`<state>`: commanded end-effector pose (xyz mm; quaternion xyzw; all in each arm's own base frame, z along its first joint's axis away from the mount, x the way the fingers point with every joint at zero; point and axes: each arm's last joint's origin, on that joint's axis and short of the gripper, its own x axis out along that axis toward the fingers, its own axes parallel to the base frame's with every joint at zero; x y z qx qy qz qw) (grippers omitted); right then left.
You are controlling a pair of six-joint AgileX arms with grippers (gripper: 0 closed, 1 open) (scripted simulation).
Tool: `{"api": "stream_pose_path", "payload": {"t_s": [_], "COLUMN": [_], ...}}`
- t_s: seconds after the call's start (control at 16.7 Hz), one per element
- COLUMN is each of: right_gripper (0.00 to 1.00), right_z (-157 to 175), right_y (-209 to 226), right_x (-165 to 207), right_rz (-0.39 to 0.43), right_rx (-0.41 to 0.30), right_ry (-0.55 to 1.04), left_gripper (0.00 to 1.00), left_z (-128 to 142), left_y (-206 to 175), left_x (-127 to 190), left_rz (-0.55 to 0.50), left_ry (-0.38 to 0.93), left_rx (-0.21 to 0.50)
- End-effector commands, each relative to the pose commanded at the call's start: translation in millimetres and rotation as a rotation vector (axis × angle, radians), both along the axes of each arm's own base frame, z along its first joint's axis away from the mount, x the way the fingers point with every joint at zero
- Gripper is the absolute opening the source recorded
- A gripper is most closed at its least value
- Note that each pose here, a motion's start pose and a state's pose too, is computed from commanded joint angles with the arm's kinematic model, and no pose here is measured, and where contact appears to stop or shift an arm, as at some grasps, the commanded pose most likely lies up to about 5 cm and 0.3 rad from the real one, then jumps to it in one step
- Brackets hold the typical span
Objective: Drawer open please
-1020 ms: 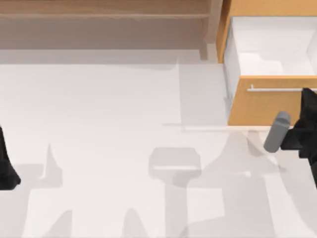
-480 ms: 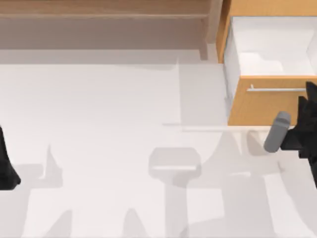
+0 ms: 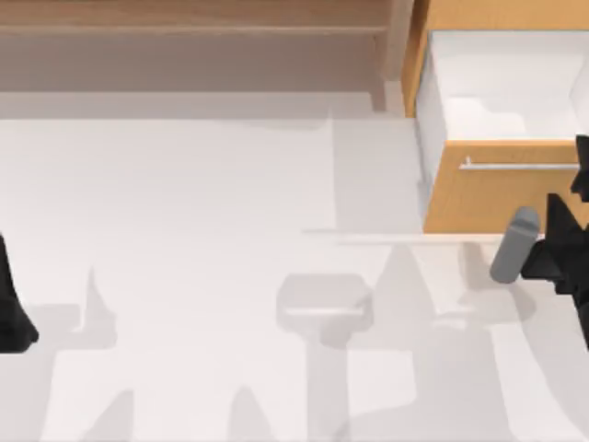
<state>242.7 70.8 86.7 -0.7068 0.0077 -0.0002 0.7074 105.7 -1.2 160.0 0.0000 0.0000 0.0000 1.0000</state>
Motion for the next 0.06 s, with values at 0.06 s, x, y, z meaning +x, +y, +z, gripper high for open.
{"api": "stream_pose_path", "payload": {"t_s": [0.06], "right_gripper": [1.0], "right_z": [0.0], "right_y": [0.0], "right_x": [0.0], "right_rz": [0.0], "right_rx": [0.0], "right_ry": [0.0], "left_gripper": [1.0], "left_z": [0.0], "left_y": [0.0], "left_x": [0.0], "left_rz": [0.0], "left_ry": [0.0], "left_rx": [0.0]}}
